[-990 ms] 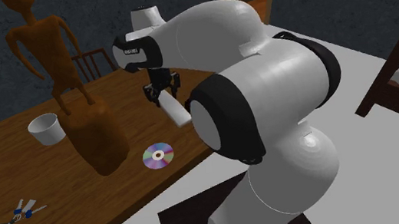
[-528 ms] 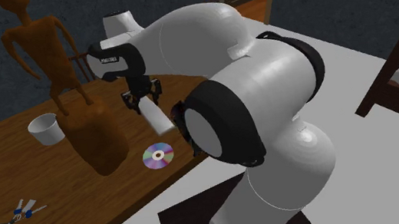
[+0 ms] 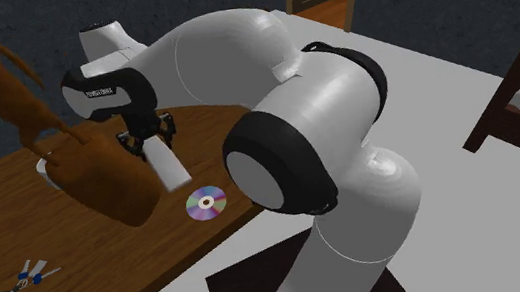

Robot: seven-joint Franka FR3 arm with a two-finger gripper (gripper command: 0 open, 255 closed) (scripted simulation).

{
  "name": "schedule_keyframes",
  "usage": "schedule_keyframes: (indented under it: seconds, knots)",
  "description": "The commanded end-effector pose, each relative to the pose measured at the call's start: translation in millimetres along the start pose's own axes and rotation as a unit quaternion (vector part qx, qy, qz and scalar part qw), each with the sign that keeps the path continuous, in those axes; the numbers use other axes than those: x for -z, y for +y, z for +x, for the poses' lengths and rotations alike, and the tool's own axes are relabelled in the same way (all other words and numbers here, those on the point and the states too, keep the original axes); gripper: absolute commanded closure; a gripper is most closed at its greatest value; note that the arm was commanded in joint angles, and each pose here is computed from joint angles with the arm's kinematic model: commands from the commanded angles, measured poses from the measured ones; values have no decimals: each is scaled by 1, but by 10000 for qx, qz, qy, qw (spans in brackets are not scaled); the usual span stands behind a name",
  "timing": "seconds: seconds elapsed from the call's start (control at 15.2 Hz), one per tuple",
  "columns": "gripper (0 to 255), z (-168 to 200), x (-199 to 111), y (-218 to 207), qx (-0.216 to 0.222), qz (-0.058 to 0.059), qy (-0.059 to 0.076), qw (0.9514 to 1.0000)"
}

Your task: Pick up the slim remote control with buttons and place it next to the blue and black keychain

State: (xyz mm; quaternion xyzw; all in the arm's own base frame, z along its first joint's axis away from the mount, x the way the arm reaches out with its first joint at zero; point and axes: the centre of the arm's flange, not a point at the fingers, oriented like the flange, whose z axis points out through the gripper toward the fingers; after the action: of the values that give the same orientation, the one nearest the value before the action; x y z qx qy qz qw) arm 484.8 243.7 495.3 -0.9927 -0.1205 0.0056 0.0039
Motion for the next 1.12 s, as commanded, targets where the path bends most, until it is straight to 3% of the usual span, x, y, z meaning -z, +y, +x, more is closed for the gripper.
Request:
schedule_keyframes:
  seconds: [0.0,0.99,1.06]
  knots:
    - [255,3,-9,-32,34,1,-55,10000]
    - [255,29,-9,-240,34,1,-55,10000]
    - [255,30,-14,-240,34,1,-55,10000]
